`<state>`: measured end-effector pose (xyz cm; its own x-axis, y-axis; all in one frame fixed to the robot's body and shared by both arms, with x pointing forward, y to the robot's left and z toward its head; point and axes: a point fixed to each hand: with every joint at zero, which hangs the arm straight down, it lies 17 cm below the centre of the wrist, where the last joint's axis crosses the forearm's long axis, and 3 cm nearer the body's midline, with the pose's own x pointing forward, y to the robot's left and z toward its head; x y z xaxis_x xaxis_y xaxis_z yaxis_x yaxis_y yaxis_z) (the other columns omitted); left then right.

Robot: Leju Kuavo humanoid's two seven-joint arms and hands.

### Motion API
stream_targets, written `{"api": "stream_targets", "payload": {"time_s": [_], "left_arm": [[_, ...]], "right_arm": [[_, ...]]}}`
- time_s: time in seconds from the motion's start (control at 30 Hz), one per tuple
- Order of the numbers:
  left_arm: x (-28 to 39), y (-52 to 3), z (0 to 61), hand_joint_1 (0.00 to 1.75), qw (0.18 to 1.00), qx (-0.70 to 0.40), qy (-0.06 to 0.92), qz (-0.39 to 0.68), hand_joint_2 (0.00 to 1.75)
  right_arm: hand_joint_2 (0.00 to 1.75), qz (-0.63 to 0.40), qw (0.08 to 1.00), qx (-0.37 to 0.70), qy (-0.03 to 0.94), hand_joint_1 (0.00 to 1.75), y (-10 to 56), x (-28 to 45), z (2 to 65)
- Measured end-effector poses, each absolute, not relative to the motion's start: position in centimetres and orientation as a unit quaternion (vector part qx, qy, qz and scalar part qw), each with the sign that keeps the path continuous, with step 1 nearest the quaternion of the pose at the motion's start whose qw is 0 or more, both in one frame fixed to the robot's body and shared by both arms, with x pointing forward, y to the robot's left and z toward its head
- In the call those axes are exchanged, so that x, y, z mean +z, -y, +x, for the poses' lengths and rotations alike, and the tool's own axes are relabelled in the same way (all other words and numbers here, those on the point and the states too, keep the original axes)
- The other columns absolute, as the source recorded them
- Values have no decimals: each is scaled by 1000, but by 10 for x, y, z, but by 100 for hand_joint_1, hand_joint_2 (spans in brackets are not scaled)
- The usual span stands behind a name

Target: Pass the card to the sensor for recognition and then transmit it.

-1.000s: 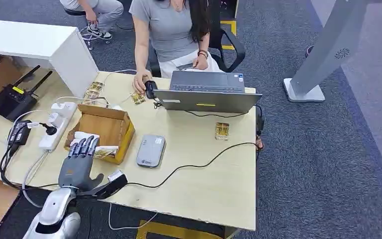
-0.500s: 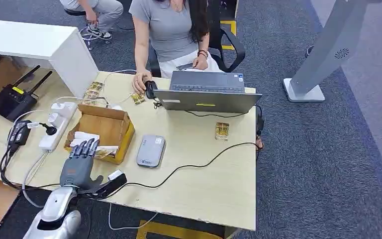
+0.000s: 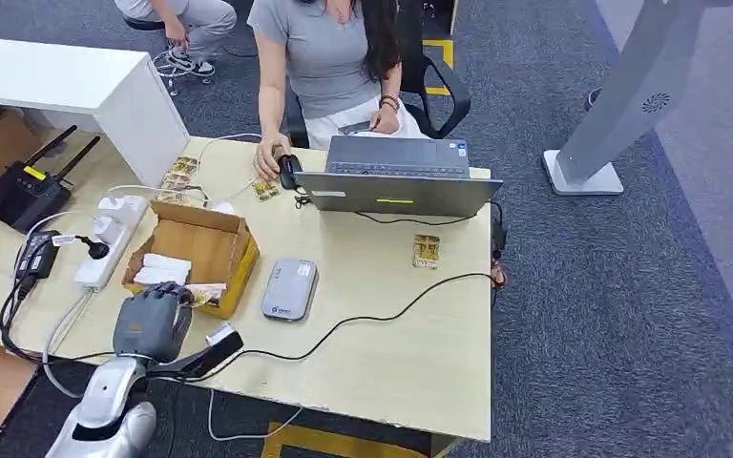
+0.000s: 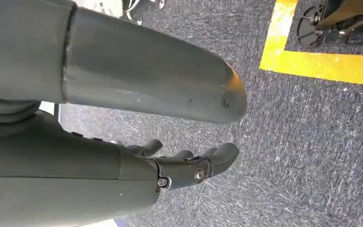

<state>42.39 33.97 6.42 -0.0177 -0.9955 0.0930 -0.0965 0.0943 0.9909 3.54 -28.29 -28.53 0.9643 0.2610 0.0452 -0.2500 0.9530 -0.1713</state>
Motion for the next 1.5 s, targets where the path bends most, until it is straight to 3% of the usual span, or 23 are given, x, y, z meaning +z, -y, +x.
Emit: {"api": "stream_targets", "payload": {"time_s": [0.6,0.9,1.37,1.4,1.5], "left_arm": [[112,-331,457,175,441,-427,591,524,175],[219,-341,529,175,365,-372,621,586,175],[351,-356,614,175,340,-329,601,644,175],[354,-357,618,0,344,-326,600,645,175],[355,-363,625,0,356,-326,592,645,175]], "right_arm": [[0,-78,986,143,31,0,282,-285,38],[0,-77,982,168,46,0,281,-284,49],[0,-77,978,189,50,0,282,-283,56],[0,-77,978,190,50,0,282,-283,56],[0,-78,977,193,50,0,282,-283,56]]}}
